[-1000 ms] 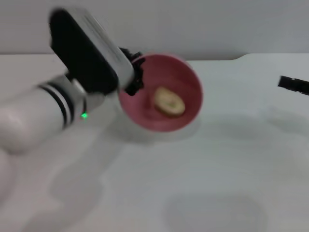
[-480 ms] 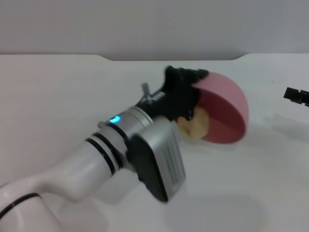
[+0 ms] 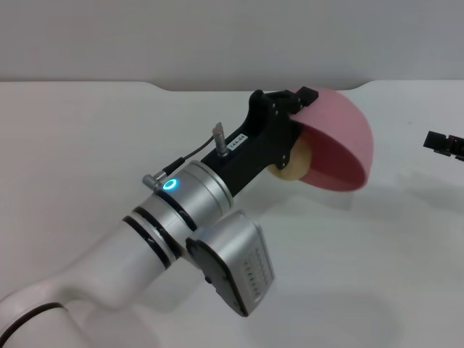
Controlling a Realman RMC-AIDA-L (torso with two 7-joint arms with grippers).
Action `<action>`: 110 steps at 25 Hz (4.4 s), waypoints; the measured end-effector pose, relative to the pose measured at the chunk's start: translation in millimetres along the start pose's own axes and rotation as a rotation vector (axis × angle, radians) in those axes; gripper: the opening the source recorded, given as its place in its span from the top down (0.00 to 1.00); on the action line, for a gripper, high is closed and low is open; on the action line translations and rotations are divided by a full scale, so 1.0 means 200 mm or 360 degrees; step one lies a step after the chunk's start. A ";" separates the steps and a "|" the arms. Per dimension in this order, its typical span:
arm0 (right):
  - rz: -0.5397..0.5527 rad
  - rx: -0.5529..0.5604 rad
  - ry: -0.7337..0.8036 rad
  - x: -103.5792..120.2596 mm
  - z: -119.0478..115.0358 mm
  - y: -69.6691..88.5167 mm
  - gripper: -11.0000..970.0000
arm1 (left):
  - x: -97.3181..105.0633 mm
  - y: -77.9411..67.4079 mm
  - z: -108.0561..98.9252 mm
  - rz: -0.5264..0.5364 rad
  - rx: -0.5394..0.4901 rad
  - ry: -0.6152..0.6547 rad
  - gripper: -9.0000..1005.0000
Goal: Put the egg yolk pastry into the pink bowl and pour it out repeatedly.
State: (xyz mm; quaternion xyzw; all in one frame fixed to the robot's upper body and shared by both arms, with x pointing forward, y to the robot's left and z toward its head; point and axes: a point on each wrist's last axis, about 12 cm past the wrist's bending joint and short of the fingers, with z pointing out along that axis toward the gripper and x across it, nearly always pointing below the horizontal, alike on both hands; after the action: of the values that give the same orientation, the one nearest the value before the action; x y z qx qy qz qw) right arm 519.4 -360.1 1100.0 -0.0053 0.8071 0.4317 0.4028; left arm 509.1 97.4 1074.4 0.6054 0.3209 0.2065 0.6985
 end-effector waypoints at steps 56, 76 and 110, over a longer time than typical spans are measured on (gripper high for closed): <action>-0.0235 -0.0165 0.0224 -0.01 0.25 0.10 0.50 | 0.51 0.46 0.01 -0.1541 -0.0185 0.0784 0.99; -0.0669 -0.0239 0.0810 -0.06 0.85 0.42 0.51 | 0.96 0.70 -0.59 -0.2812 0.0661 0.1592 0.99; -0.0937 -0.0112 0.1214 0.32 1.15 0.58 0.53 | 0.76 0.60 -0.40 -0.2393 0.1081 0.1902 0.99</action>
State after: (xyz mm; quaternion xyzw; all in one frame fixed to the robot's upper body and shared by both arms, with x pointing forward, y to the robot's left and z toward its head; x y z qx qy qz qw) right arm 583.1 -105.6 1068.5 -0.4050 0.8464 0.2936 0.1827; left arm 573.2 278.7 1156.1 0.2111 0.9561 -0.1194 0.1642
